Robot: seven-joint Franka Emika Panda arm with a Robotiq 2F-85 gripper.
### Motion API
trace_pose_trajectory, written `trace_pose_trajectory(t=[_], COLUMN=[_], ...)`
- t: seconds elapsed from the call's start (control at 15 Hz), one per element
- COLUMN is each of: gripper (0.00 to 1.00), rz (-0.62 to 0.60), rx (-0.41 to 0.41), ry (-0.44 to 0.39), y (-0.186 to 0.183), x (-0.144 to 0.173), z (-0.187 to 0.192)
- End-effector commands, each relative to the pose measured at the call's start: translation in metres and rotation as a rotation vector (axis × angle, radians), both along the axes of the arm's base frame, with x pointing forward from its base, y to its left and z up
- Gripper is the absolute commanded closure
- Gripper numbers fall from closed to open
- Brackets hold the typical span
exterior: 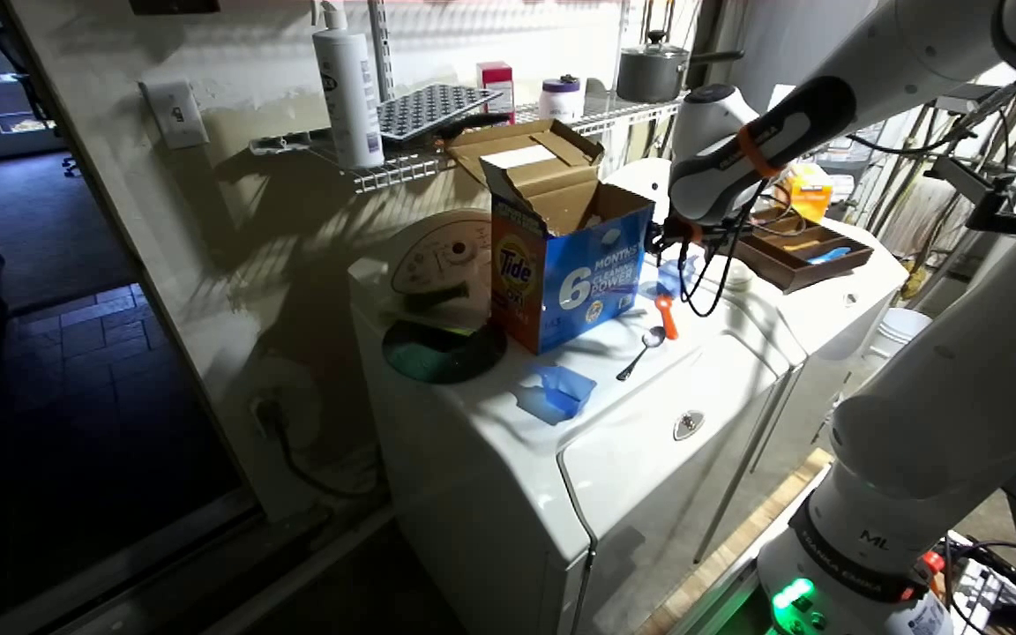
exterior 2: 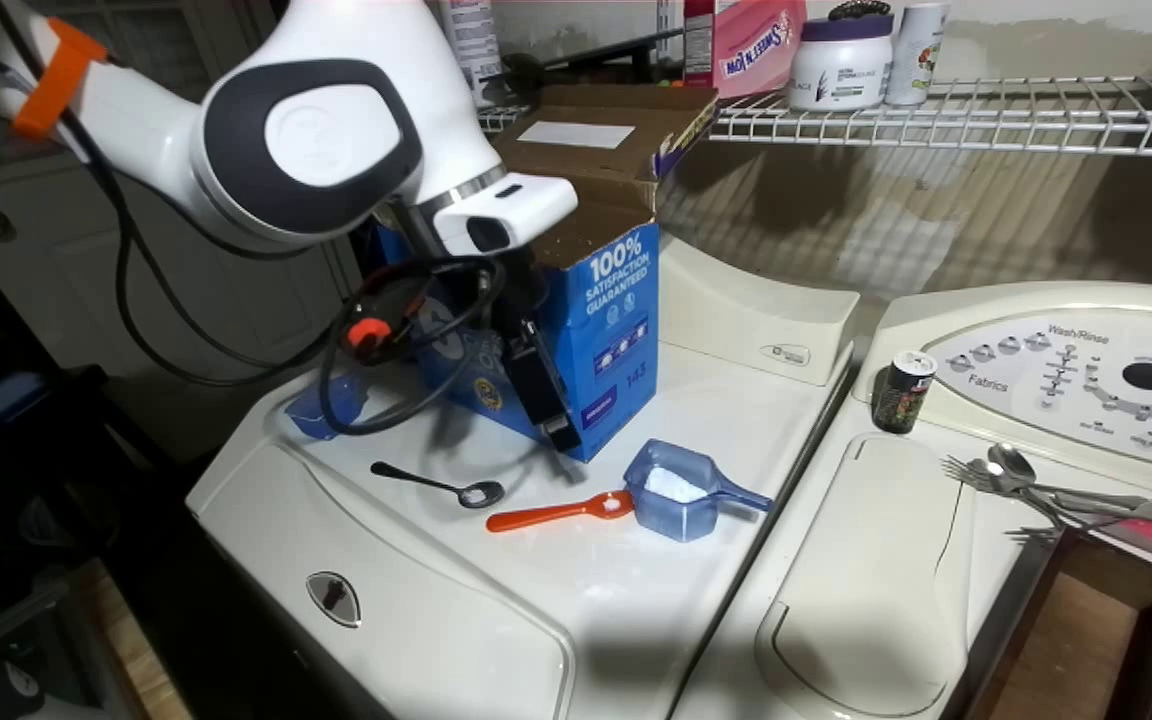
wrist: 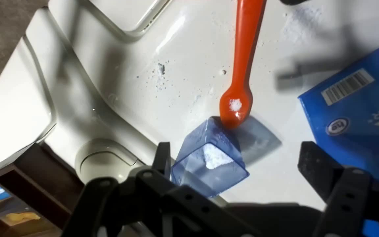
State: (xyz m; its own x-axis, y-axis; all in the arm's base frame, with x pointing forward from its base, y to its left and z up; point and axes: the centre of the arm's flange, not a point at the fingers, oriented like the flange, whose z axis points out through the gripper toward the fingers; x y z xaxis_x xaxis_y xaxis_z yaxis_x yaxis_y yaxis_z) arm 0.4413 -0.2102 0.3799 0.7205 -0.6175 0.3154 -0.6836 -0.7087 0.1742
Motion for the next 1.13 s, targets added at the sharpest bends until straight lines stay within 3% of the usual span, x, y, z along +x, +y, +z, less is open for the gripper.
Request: trace_pose_trajectory(t=[0.0,0.67,0.73,1.07], gripper=[0.00,0.00,0.00,0.00], rz=[-0.013,-0.066,-0.073,-0.077], rx=[-0.040,-0.048,-0.042,-0.044], ry=[-0.028,0.047,0.038,0.039], y=[0.008,-0.005,-0.009,-0.010], x=[-0.028,-0.086,-0.065,-0.076], z=[0.033,0.070,0.062,0.068])
